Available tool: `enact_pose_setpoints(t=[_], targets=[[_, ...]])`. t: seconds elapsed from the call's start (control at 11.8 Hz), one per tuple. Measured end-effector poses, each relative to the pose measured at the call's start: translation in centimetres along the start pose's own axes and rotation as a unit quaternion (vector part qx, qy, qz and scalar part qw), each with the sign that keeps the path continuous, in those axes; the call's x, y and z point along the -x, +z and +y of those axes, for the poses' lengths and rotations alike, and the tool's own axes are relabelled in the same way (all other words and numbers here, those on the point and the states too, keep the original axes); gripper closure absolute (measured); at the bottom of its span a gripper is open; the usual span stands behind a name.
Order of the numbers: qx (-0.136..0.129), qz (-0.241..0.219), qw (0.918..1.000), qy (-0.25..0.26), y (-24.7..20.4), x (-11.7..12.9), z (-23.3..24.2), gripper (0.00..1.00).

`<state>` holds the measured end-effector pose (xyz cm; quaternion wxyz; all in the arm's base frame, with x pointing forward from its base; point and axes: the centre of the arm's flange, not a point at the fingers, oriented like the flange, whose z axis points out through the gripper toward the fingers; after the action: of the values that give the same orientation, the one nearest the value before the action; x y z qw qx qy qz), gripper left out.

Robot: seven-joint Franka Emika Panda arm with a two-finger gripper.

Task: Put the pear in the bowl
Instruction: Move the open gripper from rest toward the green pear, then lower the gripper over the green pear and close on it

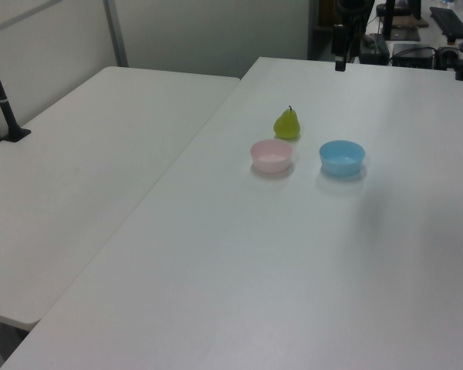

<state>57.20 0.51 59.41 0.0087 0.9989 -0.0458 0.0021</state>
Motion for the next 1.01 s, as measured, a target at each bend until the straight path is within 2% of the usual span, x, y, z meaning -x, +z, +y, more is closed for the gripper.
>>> enact_pose_setpoints(t=[0.51,0.68,0.84,1.01], targets=[[0.000,0.000,1.0000,0.000,0.0,0.0,0.0,0.00],[0.001,-0.001,0.9997,-0.025,0.1,0.0,0.3,0.00],[0.001,0.001,0.9991,-0.041,0.5,-0.6,2.7,0.00],[0.003,0.024,0.9993,-0.027,1.8,-2.4,5.9,0.00]])
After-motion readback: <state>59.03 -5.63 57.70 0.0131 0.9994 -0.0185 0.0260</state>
